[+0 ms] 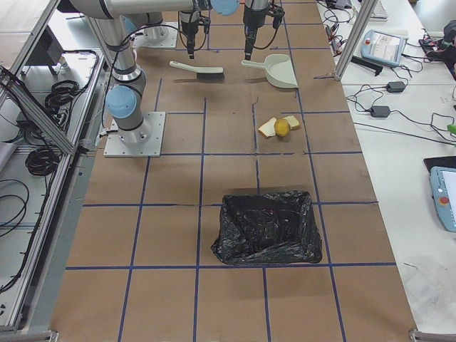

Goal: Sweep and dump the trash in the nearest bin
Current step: 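Lower the left gripper and close it on the white brush handle, then lift the brush with the left gripper and carry it farther from the robot, then move the right gripper to the white dustpan handle and grasp it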

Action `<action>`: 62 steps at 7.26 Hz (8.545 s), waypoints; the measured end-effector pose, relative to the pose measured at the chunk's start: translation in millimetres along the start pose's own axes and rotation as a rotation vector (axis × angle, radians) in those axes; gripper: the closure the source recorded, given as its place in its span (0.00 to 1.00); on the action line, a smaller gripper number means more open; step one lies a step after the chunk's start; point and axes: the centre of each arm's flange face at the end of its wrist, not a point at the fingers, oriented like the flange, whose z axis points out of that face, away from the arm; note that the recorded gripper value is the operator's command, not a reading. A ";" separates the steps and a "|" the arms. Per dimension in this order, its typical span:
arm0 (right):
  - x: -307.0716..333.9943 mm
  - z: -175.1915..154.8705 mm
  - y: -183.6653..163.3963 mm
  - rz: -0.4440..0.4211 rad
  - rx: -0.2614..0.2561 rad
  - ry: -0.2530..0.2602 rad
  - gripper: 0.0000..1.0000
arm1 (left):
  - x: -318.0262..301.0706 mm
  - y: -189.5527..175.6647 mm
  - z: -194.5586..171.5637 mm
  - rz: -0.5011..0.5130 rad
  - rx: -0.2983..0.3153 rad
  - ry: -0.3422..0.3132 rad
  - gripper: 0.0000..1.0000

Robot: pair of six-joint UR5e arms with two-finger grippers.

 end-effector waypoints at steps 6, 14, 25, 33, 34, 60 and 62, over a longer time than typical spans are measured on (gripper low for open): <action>-0.1 -0.5 -0.4 0.000 0.001 -0.001 0.00 | -5.2 46.8 41.8 -0.009 0.003 0.011 0.02; 0.4 -1.9 -0.8 0.001 0.004 -0.002 0.00 | -8.2 65.1 71.5 0.018 0.015 0.021 0.20; -0.1 -2.9 -1.5 0.001 0.007 -0.002 0.00 | -14.6 65.2 23.1 -0.020 0.024 0.026 0.90; -3.2 -1.1 -5.7 0.003 0.010 -0.024 0.00 | -160.6 -87.6 -81.8 -0.059 -0.013 -0.007 0.89; -5.0 1.7 -9.8 0.013 0.009 -0.023 0.00 | -183.8 -105.2 -91.1 -0.048 -0.018 -0.006 0.88; -297.2 252.1 -41.9 -0.213 -0.004 0.001 0.00 | -226.6 -150.5 -93.9 -0.037 -0.079 -0.011 0.89; -292.5 260.0 -39.8 -0.212 -0.020 0.002 0.00 | -226.6 -150.4 -93.7 -0.037 -0.079 -0.011 0.89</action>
